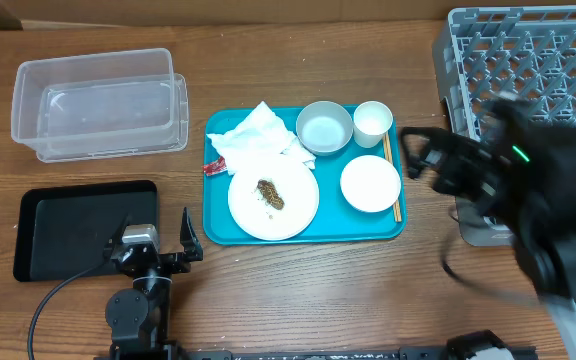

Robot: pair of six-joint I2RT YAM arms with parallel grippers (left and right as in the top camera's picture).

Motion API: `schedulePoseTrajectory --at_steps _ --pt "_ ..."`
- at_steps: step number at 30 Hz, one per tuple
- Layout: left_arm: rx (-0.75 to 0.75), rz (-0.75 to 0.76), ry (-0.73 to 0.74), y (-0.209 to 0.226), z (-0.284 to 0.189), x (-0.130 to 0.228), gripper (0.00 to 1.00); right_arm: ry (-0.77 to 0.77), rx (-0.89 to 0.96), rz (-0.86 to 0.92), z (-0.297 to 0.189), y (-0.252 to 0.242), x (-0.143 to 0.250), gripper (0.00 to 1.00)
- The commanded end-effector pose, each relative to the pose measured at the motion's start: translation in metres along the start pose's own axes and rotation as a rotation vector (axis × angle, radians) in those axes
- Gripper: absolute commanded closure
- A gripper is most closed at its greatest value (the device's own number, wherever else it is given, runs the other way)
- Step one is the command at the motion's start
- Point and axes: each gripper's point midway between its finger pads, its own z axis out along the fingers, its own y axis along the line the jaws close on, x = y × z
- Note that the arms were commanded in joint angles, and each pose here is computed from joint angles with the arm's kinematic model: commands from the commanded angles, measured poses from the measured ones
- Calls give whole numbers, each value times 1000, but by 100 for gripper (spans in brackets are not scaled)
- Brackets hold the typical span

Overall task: Sort waste into correct bins and load items into the dishwasher
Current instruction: 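Grasp the small white bowl rim with the right gripper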

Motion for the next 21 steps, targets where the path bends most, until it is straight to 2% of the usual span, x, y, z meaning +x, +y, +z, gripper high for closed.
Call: schedulePoseTrajectory --at_steps 1,4,11,17,21 --pt "9 16 6 -2 0 2 0 139 264 -138 46 -18 8 0" --pt "9 16 6 -2 0 2 0 283 402 -166 83 -37 30 0" --pt "8 16 6 -2 0 2 0 510 463 -154 179 -67 80 0" --pt "8 16 6 -2 0 2 0 705 432 -98 221 -82 130 0" --pt "9 16 5 -2 0 2 0 752 424 -94 234 -86 146 0"
